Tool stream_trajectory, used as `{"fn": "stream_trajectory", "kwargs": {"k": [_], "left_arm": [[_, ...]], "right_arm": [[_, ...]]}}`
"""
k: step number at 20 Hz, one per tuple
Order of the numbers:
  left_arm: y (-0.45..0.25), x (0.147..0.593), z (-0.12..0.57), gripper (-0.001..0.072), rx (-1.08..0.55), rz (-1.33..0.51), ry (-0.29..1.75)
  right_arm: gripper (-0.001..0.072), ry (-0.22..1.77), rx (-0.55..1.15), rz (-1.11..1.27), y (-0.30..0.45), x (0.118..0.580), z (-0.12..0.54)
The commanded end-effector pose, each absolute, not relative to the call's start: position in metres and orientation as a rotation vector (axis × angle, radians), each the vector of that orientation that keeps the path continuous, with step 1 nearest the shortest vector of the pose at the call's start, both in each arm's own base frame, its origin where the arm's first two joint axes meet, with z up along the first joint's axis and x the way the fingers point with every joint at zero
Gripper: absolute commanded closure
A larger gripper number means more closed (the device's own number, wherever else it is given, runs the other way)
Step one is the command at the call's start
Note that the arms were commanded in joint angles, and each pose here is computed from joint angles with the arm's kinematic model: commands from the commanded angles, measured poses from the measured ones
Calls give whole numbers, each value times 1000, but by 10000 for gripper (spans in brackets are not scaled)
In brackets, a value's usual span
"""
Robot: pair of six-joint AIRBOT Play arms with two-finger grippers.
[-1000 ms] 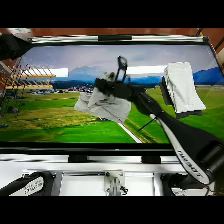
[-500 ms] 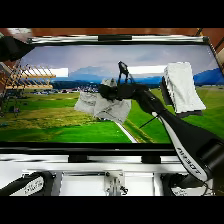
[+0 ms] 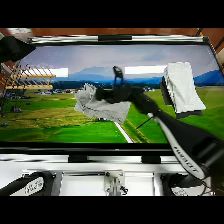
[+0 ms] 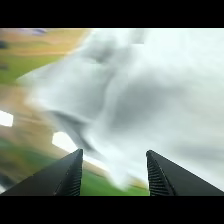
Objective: Fold the shirts.
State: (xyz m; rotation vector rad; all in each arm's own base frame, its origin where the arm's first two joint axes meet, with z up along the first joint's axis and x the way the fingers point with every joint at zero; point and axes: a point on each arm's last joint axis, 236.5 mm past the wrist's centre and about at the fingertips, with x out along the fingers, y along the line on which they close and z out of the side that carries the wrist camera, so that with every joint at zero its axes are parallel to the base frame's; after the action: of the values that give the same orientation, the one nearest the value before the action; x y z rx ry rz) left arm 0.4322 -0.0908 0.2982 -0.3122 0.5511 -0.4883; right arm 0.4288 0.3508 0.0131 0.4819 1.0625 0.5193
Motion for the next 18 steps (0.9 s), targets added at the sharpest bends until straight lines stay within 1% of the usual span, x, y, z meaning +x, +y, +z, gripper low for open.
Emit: {"fn": "stream_trajectory", "kwargs": {"k": [1, 3, 4, 5, 6, 7, 9, 12, 14, 18], "left_arm": [[-90, 434, 295, 669, -315, -487, 557], [-90, 436, 293, 669, -316, -487, 561], [-90, 436, 293, 668, -317, -486, 563], [-90, 436, 292, 669, -317, -487, 564], [-90, 437, 292, 669, -318, -486, 565], [-90, 437, 291, 668, -318, -487, 566], [-91, 437, 291, 669, -319, -487, 568], [-90, 438, 290, 668, -319, -487, 570], [-90, 440, 286, 669, -323, -486, 578], [-90, 445, 279, 669, -330, -484, 594]], "right_arm": [[195, 1235, 307, 376, 243, 416, 11], [195, 1361, 320, 276, 191, 402, -3], [165, 1424, 353, 243, 179, 390, -20], [98, 1473, 406, 211, 175, 377, -40], [90, 1484, 472, 189, 178, 371, -57], [89, 1468, 564, 178, 187, 370, -70], [89, 1375, 737, 142, 198, 385, -81], [90, 1225, 807, 118, 208, 414, -75], [89, 1161, 829, 117, 222, 425, -71], [91, 1240, 874, 99, 252, 408, -99]]}}
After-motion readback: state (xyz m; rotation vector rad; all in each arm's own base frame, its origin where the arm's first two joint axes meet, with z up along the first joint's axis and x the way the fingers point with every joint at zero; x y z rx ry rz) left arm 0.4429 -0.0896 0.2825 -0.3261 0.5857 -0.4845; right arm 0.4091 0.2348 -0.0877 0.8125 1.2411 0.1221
